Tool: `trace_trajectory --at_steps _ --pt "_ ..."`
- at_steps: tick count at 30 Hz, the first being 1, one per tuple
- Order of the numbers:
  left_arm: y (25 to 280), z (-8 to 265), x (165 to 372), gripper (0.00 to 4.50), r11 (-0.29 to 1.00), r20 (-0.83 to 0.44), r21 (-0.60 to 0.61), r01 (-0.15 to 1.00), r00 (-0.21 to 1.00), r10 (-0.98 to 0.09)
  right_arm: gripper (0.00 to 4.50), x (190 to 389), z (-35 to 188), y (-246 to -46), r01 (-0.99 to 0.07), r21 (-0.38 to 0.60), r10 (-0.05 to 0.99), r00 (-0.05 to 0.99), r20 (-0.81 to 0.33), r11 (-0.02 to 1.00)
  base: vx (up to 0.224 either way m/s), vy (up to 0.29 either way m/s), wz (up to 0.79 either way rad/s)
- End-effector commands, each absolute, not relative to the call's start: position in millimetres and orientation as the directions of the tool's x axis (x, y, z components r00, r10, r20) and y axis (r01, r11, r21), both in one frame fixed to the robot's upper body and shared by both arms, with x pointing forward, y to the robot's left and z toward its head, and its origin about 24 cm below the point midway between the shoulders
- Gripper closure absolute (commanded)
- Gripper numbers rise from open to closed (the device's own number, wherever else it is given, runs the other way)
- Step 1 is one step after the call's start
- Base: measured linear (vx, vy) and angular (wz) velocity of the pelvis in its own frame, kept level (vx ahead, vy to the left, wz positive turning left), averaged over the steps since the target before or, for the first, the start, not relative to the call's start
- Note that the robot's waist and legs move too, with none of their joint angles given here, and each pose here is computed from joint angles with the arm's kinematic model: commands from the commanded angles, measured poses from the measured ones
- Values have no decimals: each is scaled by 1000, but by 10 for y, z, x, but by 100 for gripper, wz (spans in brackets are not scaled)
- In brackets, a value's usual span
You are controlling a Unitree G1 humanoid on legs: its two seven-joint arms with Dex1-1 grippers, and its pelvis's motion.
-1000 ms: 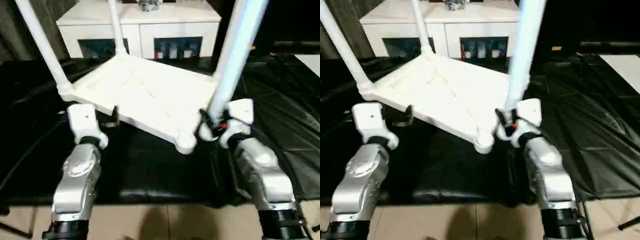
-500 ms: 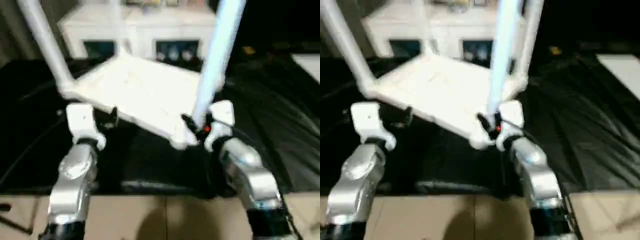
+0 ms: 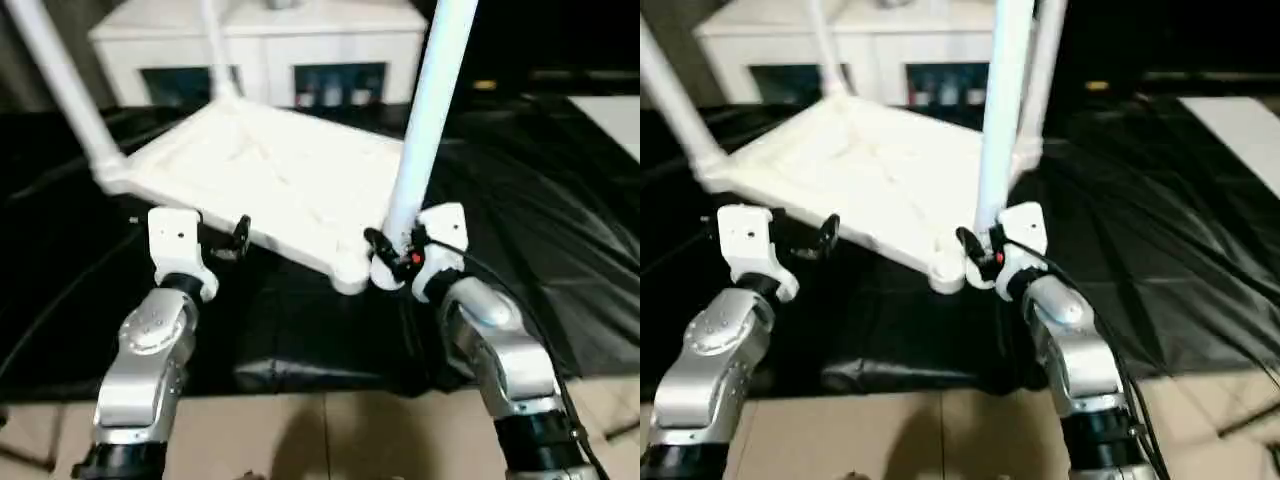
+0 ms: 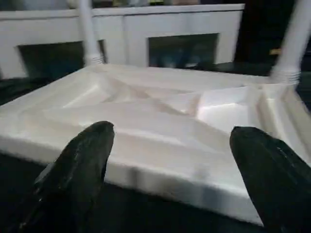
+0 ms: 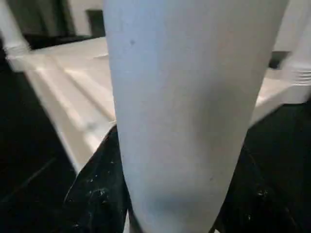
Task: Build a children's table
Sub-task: Move to table
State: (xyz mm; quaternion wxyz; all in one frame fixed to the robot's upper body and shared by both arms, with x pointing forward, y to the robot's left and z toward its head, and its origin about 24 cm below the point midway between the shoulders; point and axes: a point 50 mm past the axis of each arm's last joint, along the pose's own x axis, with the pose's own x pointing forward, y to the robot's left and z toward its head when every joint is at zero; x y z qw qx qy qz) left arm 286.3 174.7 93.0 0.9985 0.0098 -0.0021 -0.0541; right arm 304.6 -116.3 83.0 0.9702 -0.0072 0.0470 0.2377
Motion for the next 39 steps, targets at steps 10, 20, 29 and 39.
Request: trace_trajectory --at_steps 10,20,29,39 --pt "1736 902 2856 19 992 -6 13 125 992 -125 263 3066 895 -1174 -469 -15 468 882 -57 883 63 15 -8" --pt "1776 900 2842 19 994 -6 19 103 995 -103 263 3082 912 -1130 -489 -21 488 872 -44 872 107 21 10" --pt "1792 900 2822 19 994 -10 24 106 994 -105 263 3072 900 -1087 -497 -15 496 867 -41 867 67 -1 7" --pt "1766 908 2846 19 992 -9 28 120 993 -120 263 3066 892 -1096 -492 -15 491 870 -35 870 22 33 8"
